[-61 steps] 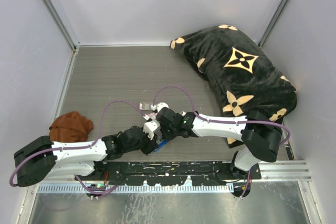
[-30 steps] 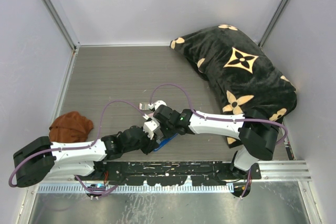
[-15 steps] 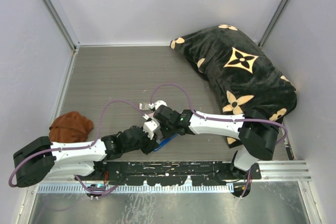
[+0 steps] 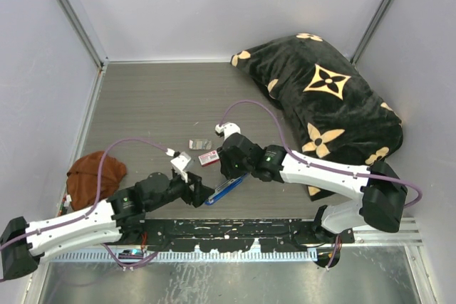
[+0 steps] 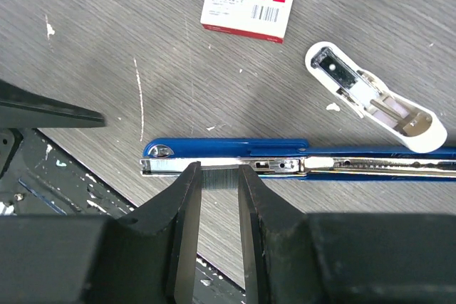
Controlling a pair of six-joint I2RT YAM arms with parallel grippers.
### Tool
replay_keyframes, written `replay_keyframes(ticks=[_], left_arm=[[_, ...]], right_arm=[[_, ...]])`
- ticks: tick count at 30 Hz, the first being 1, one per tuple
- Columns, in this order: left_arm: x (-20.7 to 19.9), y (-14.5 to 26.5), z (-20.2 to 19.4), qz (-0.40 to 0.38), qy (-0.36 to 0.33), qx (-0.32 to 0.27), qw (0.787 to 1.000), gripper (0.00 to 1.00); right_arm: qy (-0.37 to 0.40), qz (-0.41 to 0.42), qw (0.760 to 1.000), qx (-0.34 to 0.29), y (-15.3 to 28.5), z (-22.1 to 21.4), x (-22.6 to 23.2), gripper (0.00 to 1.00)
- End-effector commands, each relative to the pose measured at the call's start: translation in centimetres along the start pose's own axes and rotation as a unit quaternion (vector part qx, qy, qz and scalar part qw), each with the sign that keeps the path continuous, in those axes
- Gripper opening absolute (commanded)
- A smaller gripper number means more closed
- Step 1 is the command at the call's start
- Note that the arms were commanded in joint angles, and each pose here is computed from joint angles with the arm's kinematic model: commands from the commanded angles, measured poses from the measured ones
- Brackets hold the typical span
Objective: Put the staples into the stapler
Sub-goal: Place the staple at the center of the board.
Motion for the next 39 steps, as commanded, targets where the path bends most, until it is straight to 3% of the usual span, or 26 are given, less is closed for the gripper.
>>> replay_keyframes(ticks=[1, 7, 17, 29, 32, 37, 39], left_arm=[[1.6, 1.2, 0.2, 0.048, 0.06, 0.01, 0.997, 0.7], [3.3, 1.4, -0.3, 0.064, 0.144, 0.08, 0.984, 0.67], [8.6, 1.2, 1.3, 0.137, 0.222, 0.072, 0.963, 0.65], [10.0, 2.2, 0.5, 0.161, 0.164, 0.055, 0.972, 0.65], [9.8, 2.1, 0.5, 0.148, 0.152, 0.043, 0.976, 0.65], [9.1, 1.4, 0.4, 0.105, 0.122, 0.02, 0.987, 0.66], [9.0, 1.1, 0.6, 0.093, 0.114, 0.013, 0.989, 0.66]], right_arm=[[-0.031, -0.008, 0.999, -0.001, -0.1, -0.5, -0.6, 0.14], [-0.06, -0.033, 0.998, -0.001, -0.2, -1.1, -1.1, 0.14], [-0.041, -0.013, 0.999, 0.002, -3.9, 0.4, 2.1, 0.15], [-0.033, -0.02, 0.999, 0.019, -10.1, 0.9, 2.6, 0.17], [-0.038, -0.013, 0.999, 0.025, -10.7, 0.7, 2.5, 0.22], [-0.047, 0.01, 0.999, 0.023, -10.3, 1.0, 2.3, 0.49], [-0.05, 0.016, 0.998, 0.017, -9.6, 1.3, 1.9, 0.54]])
Point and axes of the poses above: each gripper's point midway between its finger pads, its own y axis back along the fingers, its own x axis along the line the jaws close on, z = x × y, the point moved 1 cm from there along y, back along the fingers, and after that the axes turned 2 degrees about -y, right-handed, at the moved point
